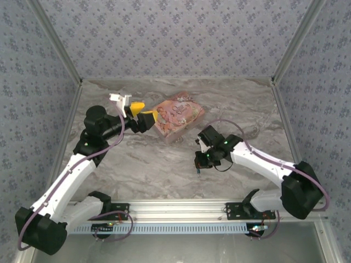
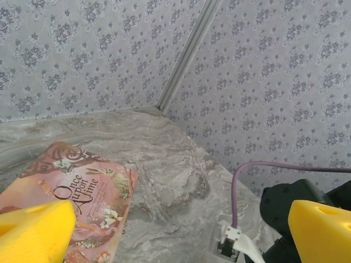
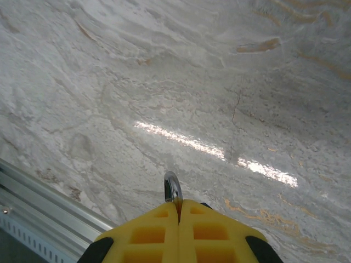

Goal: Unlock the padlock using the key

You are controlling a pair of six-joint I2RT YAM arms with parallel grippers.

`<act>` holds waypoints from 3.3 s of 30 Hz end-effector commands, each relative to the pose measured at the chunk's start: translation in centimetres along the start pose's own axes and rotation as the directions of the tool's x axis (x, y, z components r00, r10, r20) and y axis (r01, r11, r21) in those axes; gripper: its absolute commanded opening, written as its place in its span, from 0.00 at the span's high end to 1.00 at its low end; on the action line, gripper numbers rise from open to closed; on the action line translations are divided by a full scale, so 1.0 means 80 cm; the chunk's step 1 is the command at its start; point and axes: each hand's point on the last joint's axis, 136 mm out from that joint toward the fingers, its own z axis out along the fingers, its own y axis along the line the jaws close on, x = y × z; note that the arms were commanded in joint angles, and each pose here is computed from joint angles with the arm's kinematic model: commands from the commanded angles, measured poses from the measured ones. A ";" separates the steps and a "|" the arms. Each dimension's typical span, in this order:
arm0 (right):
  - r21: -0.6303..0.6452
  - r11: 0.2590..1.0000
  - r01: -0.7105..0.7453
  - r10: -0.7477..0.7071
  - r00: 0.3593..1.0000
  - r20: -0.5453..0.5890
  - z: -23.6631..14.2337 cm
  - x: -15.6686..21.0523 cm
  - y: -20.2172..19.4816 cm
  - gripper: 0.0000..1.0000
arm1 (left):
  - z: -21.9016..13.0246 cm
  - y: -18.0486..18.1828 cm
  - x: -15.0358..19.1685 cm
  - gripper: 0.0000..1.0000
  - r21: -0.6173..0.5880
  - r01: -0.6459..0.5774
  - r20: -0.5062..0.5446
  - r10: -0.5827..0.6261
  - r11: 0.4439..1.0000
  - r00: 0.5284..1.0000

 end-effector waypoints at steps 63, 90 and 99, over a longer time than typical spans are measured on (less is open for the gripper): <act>0.276 0.751 -0.600 -0.045 0.370 0.928 -0.206 -0.069 -0.316 0.00 | -0.194 0.308 0.113 0.00 -0.967 0.033 0.039 0.020 0.253 0.999; 0.371 0.891 -0.260 -0.241 0.422 0.874 -0.127 -0.161 -0.332 0.00 | -0.134 0.360 0.164 0.01 -0.858 -0.269 -0.155 0.280 0.437 0.947; 0.435 0.868 -0.242 -0.245 0.553 0.796 -0.104 -0.189 -0.337 0.00 | -0.118 0.392 0.170 0.01 -0.828 -0.249 -0.188 0.170 0.502 0.967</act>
